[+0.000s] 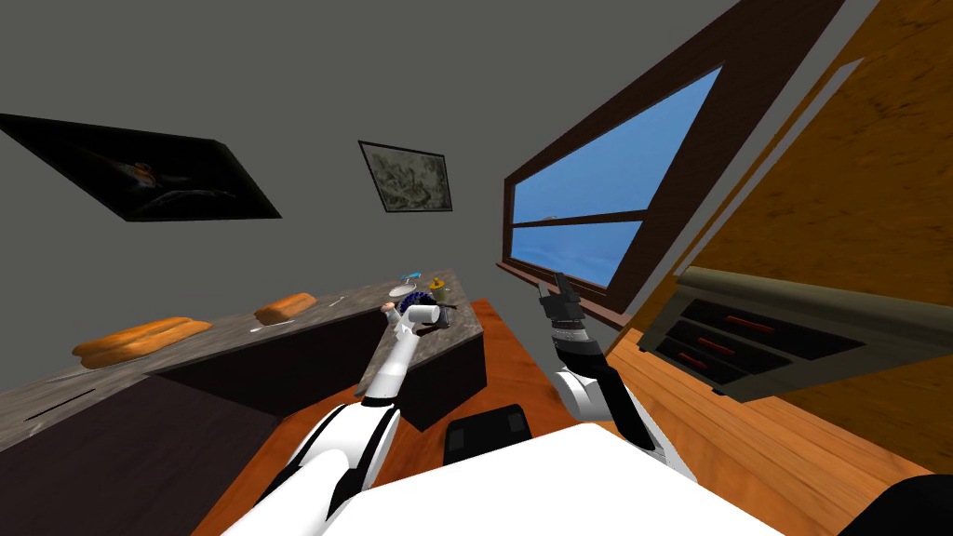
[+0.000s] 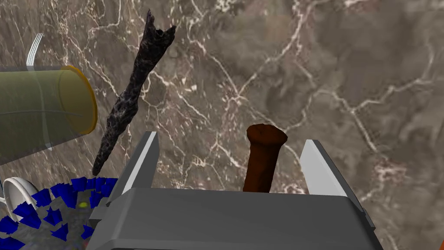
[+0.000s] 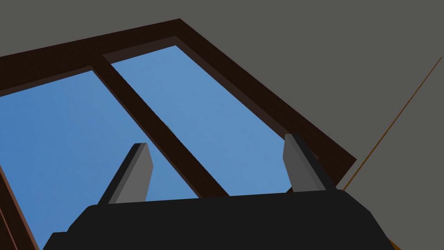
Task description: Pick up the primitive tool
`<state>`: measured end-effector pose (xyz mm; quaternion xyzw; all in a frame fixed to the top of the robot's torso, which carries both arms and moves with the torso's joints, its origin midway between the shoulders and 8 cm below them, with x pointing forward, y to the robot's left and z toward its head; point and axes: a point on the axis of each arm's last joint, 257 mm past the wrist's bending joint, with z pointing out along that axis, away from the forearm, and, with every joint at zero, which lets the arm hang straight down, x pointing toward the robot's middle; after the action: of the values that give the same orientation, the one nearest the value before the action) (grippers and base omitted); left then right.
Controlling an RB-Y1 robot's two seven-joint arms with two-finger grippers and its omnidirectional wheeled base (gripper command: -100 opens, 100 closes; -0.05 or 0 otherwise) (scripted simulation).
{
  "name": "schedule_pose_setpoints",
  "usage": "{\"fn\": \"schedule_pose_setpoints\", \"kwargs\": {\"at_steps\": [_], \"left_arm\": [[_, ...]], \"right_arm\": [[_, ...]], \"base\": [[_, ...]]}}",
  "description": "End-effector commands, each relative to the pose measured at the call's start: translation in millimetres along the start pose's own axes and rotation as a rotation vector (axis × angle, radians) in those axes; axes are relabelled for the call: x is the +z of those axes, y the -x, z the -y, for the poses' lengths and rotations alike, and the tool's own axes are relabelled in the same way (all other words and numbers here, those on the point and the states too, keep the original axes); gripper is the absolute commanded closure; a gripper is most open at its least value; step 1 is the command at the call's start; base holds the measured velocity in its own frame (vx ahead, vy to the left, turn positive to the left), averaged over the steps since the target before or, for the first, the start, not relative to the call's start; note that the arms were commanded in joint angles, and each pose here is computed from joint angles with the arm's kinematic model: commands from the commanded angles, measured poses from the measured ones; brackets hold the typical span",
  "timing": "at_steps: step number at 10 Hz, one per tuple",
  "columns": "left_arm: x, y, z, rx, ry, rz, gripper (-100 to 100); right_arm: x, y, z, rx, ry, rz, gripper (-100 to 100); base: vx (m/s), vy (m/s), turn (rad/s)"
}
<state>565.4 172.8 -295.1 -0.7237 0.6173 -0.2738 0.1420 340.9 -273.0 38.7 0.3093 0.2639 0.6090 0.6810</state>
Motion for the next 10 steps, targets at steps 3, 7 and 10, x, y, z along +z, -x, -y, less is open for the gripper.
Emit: {"fn": "schedule_pose_setpoints", "kwargs": {"at_steps": [3, 7, 10], "left_arm": [[-0.8, 10.1, -16, -0.005, 0.089, 0.035, -100], [-4.8, 22.1, -32, -0.013, 0.200, 0.075, -100], [-10.7, 31.7, -44, -0.020, 0.291, 0.105, -100]], "right_arm": [[0.0, 0, 0, 0.000, 0.000, 0.000, 0], [0.0, 0, 0, 0.000, 0.000, 0.000, 0], [0.0, 0, 0, 0.000, 0.000, 0.000, 0]], "base": [[0.021, 0.018, -0.002], [0.029, 0.030, -0.002], [0.029, 0.028, -0.001]]}}
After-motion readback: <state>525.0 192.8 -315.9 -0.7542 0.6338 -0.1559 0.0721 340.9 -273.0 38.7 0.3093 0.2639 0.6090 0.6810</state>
